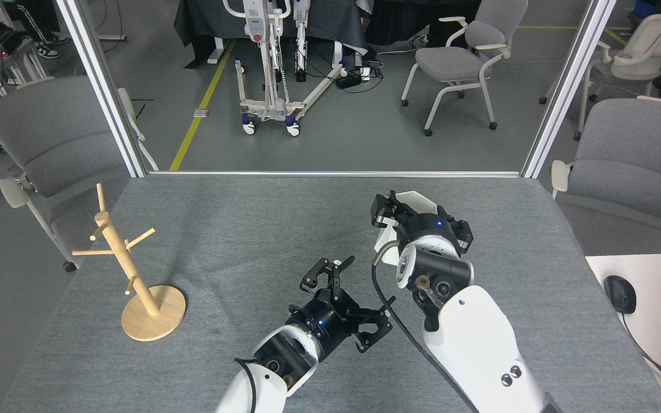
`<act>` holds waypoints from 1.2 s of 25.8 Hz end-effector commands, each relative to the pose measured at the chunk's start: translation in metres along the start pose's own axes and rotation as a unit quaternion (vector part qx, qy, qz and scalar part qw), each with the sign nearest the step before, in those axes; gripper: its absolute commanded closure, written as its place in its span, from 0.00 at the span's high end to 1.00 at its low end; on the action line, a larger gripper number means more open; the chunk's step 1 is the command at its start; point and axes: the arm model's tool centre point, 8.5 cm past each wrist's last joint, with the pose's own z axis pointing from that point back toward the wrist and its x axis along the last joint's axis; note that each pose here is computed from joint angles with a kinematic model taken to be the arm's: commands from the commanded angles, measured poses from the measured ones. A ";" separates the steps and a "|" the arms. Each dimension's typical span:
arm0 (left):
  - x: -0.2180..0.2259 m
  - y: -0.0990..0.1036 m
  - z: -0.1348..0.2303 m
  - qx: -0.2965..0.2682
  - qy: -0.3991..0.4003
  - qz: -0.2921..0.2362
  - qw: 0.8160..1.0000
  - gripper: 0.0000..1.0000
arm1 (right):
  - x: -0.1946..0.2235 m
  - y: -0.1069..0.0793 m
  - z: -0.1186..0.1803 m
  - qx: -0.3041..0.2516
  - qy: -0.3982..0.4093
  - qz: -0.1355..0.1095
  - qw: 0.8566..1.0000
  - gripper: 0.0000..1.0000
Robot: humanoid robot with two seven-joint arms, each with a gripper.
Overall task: Hang cup on storage rack
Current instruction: 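Grasp the cup with the left gripper and open the right gripper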
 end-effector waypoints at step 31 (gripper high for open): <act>-0.005 -0.006 -0.023 -0.085 -0.049 0.022 0.995 0.00 | 0.051 0.078 0.018 0.069 -0.015 0.014 0.997 0.00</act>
